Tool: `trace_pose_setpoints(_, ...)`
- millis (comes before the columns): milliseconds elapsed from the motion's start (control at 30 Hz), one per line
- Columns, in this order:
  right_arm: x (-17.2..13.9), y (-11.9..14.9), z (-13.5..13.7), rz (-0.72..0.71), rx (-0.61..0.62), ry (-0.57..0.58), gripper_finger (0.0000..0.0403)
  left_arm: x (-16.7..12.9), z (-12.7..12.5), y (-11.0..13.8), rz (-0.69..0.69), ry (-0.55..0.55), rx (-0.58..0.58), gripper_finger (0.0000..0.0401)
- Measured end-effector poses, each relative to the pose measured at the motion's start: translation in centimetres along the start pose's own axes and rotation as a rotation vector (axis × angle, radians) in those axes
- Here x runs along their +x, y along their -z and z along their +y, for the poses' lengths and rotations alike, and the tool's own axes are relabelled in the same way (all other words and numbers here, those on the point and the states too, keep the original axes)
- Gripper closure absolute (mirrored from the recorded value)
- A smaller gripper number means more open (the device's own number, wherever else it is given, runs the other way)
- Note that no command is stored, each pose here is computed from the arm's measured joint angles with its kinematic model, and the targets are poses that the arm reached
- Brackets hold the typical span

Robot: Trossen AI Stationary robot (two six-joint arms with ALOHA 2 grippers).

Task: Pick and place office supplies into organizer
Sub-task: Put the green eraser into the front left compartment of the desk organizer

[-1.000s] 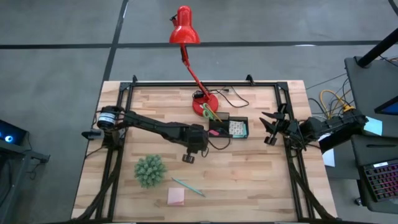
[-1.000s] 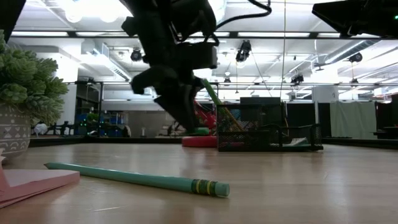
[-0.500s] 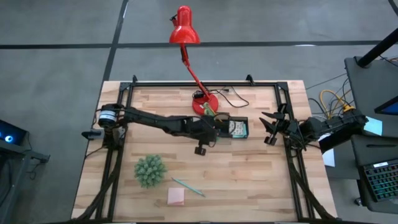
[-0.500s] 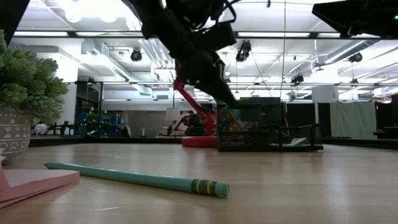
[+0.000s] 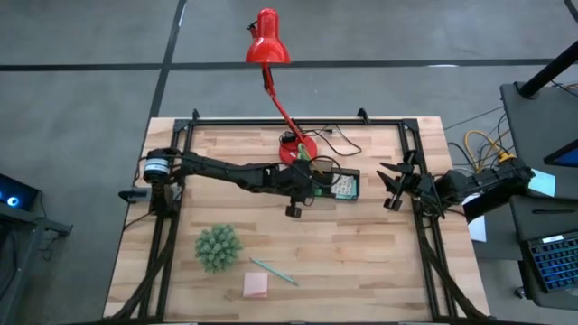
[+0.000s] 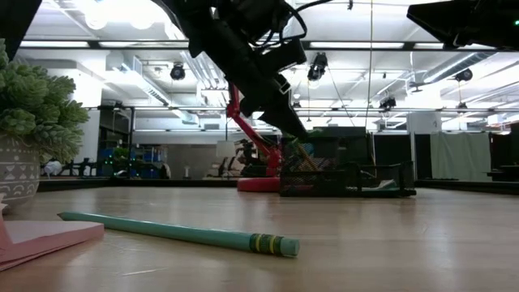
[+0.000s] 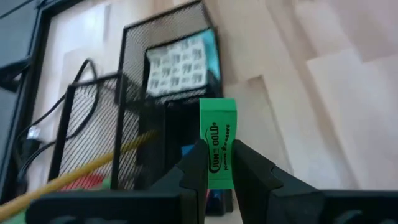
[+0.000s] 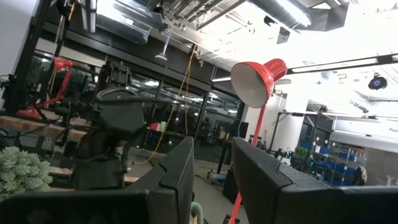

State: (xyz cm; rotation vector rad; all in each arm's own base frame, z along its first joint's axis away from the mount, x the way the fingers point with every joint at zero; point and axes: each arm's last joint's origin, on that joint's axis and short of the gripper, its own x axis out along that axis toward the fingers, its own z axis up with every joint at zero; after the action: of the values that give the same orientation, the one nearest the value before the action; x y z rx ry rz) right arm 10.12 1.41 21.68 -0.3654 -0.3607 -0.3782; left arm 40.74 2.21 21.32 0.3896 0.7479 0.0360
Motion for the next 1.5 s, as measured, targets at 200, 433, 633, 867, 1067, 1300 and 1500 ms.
trace_pose_setpoints(200, 0.0, 0.0, 0.0, 0.000, 0.000, 0.000, 0.0303, 0.7, -0.1, 0.5, 0.039, -0.043, -0.024, 0.0358)
trace_pose_setpoints(433, 0.0, 0.0, 0.0, 0.001, -0.001, -0.001, 0.0303, 3.8, -0.9, 1.6, 0.094, -0.066, -0.039, 0.0358)
trace_pose_setpoints(633, 0.0, 0.0, 0.0, 0.004, -0.003, -0.003, 0.0303, 3.8, -1.0, 1.3, 0.111, -0.116, -0.030, 0.0358)
trace_pose_setpoints(867, 0.0, 0.1, 0.1, 0.006, -0.004, -0.004, 0.0303, 2.9, -0.5, 0.6, 0.086, -0.136, -0.035, 0.0358)
trace_pose_setpoints(1067, 0.0, 0.1, 0.1, 0.006, -0.004, -0.004, 0.0303, 2.9, -0.6, 0.8, 0.089, -0.134, -0.035, 0.0358)
trace_pose_setpoints(1300, 0.0, 0.1, 0.1, 0.006, -0.004, -0.004, 0.0303, 2.9, -0.5, 0.9, 0.094, -0.142, -0.040, 0.0358)
trace_pose_setpoints(1500, 0.0, 0.1, 0.1, 0.006, -0.004, -0.004, 0.0303, 2.9, -0.5, 0.9, 0.101, -0.160, -0.040, 0.0341)
